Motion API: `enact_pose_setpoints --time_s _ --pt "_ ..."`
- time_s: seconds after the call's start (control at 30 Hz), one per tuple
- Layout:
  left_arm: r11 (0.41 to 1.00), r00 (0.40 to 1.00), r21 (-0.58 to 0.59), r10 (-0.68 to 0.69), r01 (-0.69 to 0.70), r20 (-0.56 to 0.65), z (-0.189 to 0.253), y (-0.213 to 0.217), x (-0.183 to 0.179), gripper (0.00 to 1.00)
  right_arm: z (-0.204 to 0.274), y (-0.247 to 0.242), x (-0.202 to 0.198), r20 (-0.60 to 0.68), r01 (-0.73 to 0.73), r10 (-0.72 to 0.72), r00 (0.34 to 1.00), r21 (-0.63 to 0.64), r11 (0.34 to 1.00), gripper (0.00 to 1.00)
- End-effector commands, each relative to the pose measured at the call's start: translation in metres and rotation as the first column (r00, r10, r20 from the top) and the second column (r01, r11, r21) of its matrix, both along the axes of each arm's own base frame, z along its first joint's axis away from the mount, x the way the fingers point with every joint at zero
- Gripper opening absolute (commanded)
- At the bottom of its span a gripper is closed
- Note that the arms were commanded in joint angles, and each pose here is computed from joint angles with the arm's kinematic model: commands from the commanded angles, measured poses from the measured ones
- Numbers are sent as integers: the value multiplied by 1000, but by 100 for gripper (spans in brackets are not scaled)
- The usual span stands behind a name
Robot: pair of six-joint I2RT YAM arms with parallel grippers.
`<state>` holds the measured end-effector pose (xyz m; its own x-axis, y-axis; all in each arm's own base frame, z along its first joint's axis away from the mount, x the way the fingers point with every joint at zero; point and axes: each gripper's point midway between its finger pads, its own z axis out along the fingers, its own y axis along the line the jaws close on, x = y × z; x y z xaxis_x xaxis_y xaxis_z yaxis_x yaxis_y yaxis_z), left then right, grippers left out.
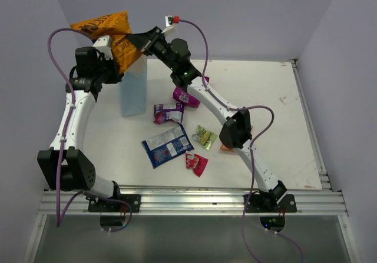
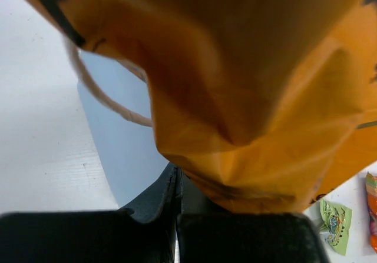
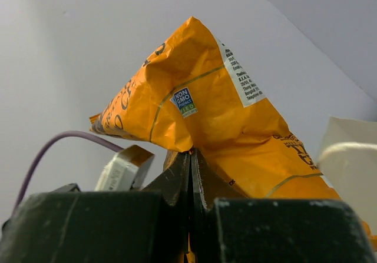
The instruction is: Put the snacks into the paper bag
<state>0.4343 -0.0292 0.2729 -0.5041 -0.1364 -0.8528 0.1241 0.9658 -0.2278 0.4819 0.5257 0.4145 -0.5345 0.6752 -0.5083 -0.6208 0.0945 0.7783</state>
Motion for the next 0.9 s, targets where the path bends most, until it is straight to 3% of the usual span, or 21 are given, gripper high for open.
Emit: enact_pose_setpoints --time_s 0.0,0.33,0.43,0.67,0.87 --pt "998 995 3 -70 70 68 18 -13 -1 0 95 -26 -43 158 -54 28 987 163 985 0" --pt "997 995 15 -82 81 62 18 -18 -7 0 34 2 -19 141 50 -54 989 28 998 0" --pt "997 996 25 -70 69 60 18 -16 -6 0 2 15 -15 145 51 -40 989 -77 996 0" --pt "997 999 77 21 -24 49 18 3 -7 0 -81 28 5 107 90 -60 992 -296 951 0" --pt "993 997 99 55 -60 53 20 10 -8 0 -135 32 15 68 94 -72 995 -408 908 0"
